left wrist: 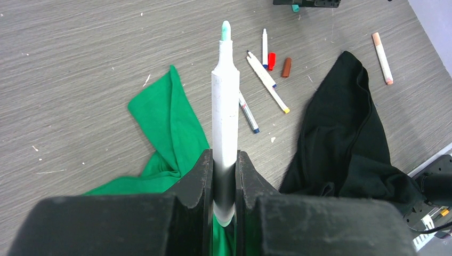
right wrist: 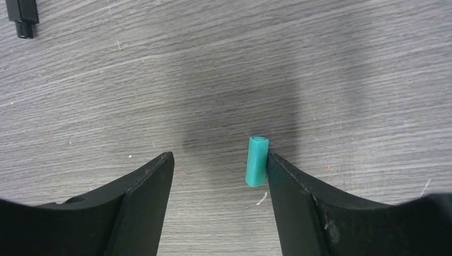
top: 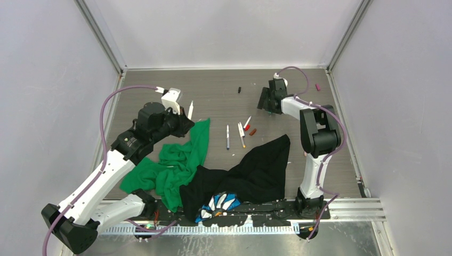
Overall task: Insert the pens into the pen caps
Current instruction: Insert the pen cap onto the pen.
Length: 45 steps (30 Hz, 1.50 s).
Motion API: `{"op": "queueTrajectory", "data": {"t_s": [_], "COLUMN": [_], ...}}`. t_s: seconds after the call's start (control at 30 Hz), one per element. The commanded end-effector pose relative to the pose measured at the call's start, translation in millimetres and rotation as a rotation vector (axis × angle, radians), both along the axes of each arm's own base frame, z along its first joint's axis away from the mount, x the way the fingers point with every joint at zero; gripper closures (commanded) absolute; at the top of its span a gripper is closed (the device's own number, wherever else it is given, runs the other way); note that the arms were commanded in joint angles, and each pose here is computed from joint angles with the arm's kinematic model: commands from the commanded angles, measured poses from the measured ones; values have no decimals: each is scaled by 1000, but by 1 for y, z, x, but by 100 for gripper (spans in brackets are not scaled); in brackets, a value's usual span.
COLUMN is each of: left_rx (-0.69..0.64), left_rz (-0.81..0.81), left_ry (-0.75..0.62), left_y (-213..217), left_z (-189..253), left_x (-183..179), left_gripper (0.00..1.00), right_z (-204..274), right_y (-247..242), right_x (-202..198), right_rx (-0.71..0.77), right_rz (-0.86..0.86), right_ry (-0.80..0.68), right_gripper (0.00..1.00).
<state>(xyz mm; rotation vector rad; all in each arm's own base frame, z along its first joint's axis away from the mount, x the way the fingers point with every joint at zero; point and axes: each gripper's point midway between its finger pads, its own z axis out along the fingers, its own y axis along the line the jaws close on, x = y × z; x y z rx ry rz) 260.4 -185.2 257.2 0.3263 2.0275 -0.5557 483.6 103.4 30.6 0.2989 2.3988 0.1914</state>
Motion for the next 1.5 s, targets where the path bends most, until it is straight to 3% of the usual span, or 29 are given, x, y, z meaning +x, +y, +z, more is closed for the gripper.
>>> {"op": "queueTrajectory", "data": {"t_s": [0.0,0.3,0.9,1.17,1.47], "left_rx": [-16,-20,-22,-24,-35], "left_rz": [-11,-12,-11,-4,72], "left_ry": [-61,-60,-60,-68,-116], "left_y": [-2,-3,-2,0,14], "left_z": [21,21,21,24,32], "left_x": [4,3,3,2,3], "left_gripper": [100,100,100,100,100], "right_z": [4,-5,-17,-5,52], "right_y": [-11,-28,-32,-38,-13], "right_x": [5,-3,-1,-3,-23], "right_rx": [-59,-178,-242,-267,-101], "right_rz": [-11,11,63,41,95], "right_ry": [-2,63,138,122,10], "right_gripper": [33,54,73,99,100]}}
